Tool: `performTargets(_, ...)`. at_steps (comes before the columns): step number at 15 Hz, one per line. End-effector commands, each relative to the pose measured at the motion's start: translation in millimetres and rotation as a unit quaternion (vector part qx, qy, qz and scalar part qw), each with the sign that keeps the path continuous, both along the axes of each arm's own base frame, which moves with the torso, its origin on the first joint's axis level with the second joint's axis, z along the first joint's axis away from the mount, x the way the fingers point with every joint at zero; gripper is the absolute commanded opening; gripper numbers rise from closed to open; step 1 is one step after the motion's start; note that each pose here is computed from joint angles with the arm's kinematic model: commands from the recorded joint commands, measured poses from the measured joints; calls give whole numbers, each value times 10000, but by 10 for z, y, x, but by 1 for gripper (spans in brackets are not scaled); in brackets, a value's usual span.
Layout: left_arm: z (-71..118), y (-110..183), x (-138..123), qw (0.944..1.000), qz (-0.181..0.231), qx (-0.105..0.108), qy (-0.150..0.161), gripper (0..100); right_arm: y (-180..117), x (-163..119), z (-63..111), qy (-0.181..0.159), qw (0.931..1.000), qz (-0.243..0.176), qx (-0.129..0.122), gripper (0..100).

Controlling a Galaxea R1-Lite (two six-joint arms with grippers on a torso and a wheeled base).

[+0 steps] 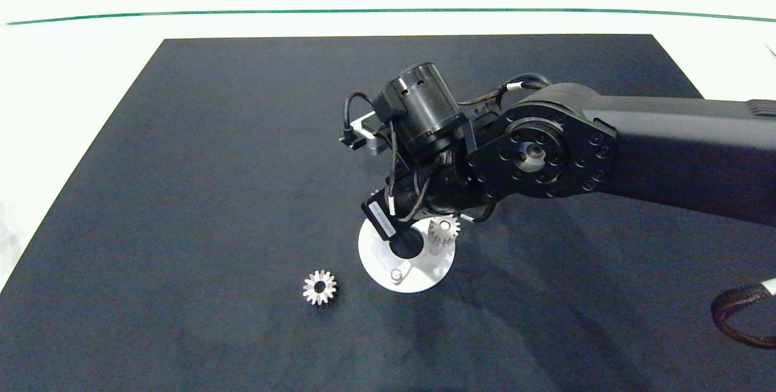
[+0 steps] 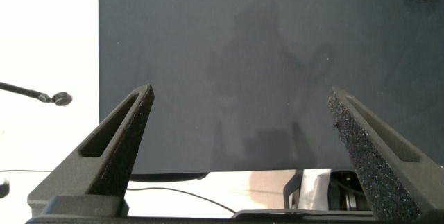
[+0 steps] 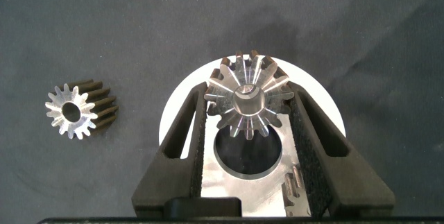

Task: Install three planetary gears onto the carrier pins

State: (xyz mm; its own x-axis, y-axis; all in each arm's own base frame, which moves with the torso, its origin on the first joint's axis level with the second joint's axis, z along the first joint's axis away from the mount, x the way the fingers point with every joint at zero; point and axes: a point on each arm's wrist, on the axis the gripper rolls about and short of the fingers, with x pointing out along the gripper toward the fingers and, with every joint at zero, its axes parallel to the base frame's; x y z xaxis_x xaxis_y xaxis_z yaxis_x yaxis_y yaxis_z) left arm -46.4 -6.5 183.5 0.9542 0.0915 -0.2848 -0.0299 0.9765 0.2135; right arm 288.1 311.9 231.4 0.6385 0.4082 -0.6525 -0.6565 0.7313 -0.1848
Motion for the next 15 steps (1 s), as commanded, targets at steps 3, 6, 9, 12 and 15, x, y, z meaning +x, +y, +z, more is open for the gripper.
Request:
performTargets(3, -8, 0, 0, 10000, -3, 3, 28, 100, -1, 1, -8, -26, 10000, -58, -57, 25)
performTargets(6, -8, -1, -3, 10000, -3, 4, 21, 100, 7, 0, -29, -6, 9999, -56, -88, 25)
performTargets(9, -9, -1, -5, 10000, -3, 5, 13, 100, 12, -4, -28, -11, 10000, -48, -82, 25)
performTargets(12, -9, -1, -5, 10000, -3, 5, 13, 100, 24, -11, -28, -15, 10000, -33, -78, 25)
performTargets(15, -9, -1, -5, 10000, -3, 5, 13, 100, 32, -4, -47, 0, 9999, -33, -95, 25)
